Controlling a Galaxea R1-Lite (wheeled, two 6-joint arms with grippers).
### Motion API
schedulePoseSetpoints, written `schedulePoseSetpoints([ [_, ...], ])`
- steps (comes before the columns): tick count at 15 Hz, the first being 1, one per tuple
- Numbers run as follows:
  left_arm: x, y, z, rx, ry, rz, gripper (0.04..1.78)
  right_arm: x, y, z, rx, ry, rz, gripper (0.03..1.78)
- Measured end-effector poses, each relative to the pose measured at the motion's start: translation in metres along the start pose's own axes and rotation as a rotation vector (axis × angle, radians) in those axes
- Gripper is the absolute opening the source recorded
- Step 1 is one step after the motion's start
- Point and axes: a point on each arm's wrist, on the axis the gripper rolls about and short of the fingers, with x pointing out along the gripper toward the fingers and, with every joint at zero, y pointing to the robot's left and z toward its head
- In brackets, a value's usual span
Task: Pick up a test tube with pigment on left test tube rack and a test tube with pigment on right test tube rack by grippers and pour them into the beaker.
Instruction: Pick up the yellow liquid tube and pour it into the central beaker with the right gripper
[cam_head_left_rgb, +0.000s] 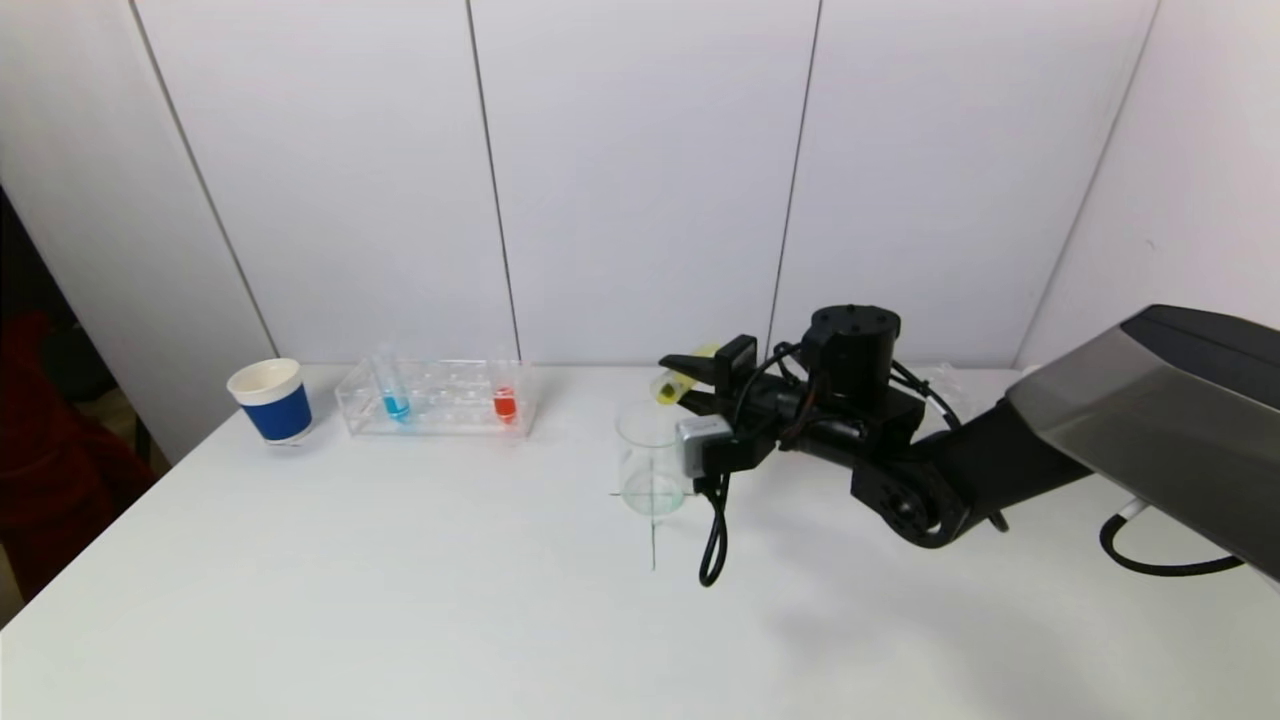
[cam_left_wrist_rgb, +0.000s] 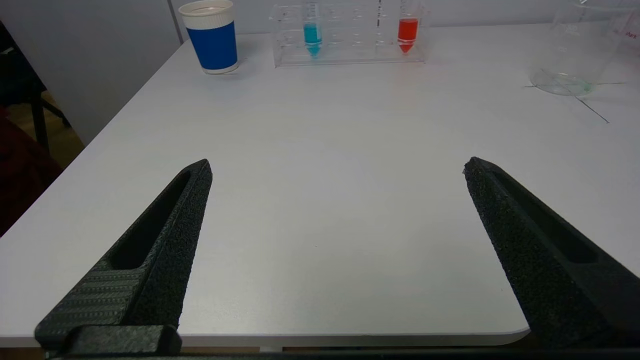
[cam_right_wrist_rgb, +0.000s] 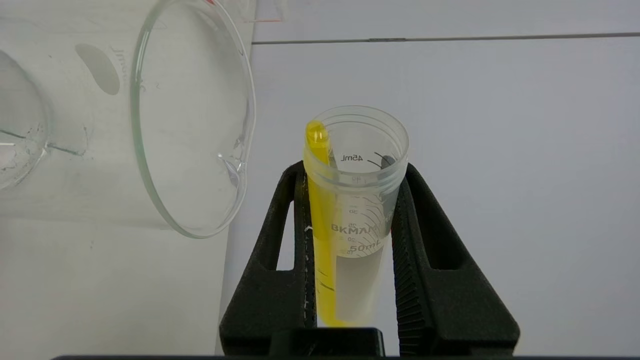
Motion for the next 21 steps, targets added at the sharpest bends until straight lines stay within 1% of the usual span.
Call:
schedulePoseSetpoints([
  [4, 0.0, 0.0, 0.0, 0.0, 0.0, 0.0, 1.76, -0.001, -0.002, -0.004, -0.055, 0.013, 0.02, 0.49],
  [7, 0.0, 0.0, 0.0, 0.0, 0.0, 0.0, 1.76, -0.001, -0.007, -0.005, -0.084, 0.022, 0.025, 0.49],
  [10, 0.0, 0.0, 0.0, 0.0, 0.0, 0.0, 1.76, -0.001, -0.008, -0.005, -0.099, 0.027, 0.032, 0.49],
  [14, 0.0, 0.0, 0.0, 0.0, 0.0, 0.0, 1.76, 0.0, -0.011, -0.005, -0.152, 0.036, 0.055, 0.49],
  [19, 0.0, 0.0, 0.0, 0.0, 0.0, 0.0, 1.76, 0.001, -0.014, -0.006, -0.199, 0.043, 0.068, 0.49],
  [21, 0.0, 0.0, 0.0, 0.0, 0.0, 0.0, 1.76, 0.001, -0.014, -0.006, -0.222, 0.044, 0.085, 0.49],
])
